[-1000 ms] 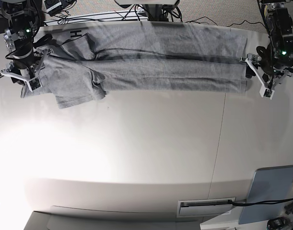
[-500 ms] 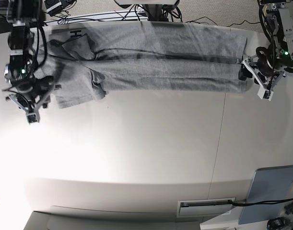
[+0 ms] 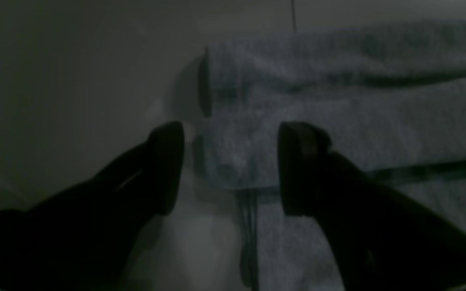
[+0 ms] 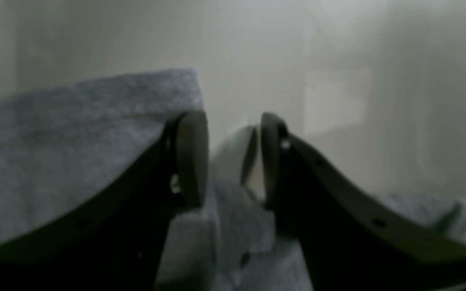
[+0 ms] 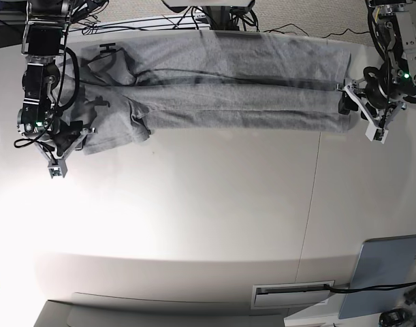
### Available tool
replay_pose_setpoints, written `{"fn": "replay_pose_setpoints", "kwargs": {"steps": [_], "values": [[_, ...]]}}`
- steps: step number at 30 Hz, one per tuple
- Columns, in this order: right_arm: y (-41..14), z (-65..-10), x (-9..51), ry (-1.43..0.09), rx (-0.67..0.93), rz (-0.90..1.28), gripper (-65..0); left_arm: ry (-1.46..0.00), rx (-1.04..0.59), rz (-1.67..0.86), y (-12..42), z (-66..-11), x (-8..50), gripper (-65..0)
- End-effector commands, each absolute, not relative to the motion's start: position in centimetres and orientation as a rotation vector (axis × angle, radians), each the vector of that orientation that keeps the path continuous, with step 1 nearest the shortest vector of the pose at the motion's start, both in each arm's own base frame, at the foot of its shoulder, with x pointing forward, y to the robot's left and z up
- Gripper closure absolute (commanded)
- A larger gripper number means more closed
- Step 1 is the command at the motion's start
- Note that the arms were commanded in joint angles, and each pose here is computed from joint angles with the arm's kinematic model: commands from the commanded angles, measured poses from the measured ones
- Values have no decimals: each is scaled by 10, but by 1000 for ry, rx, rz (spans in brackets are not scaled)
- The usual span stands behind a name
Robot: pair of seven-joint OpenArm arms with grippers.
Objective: Fold the T-shirt properly
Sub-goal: 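Grasp the collar end with the right gripper and fold it inward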
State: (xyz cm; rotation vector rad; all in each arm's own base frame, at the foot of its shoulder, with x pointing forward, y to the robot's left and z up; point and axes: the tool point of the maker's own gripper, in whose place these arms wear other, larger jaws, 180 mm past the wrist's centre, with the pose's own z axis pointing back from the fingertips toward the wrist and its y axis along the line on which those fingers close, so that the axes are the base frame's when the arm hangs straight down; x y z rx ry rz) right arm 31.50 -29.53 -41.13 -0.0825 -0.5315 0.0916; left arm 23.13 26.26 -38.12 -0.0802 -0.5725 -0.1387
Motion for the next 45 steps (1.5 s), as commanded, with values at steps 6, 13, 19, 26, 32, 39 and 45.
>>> {"fn": "replay_pose_setpoints", "kwargs": {"steps": [6,13,19,26,32,39,45], "values": [[-282,-424,311,-474,-66,198,-208,-604,-68,-146,267,-371,238,-374],[-278,-430,303,-426,-67,231,0,-605,-68,-146,267,-371,238,-373],[-284,-407,319,-508,-114,268,0,-607,-68,-146,267,-371,238,-373],[-255,-343,322,-682,-175,409,0,-617,-59,-147,268,-370,240,-373],[-232,-319,302,-763,-221,508,0,-618,-60,-147,268,-370,240,-373],[-257,-327,318,-773,-291,453,0,-619,-64,-145,266,-370,240,-373],[-265,-336,334,-821,-269,429,-305,-618,-64,-144,266,-370,240,-374]]}}
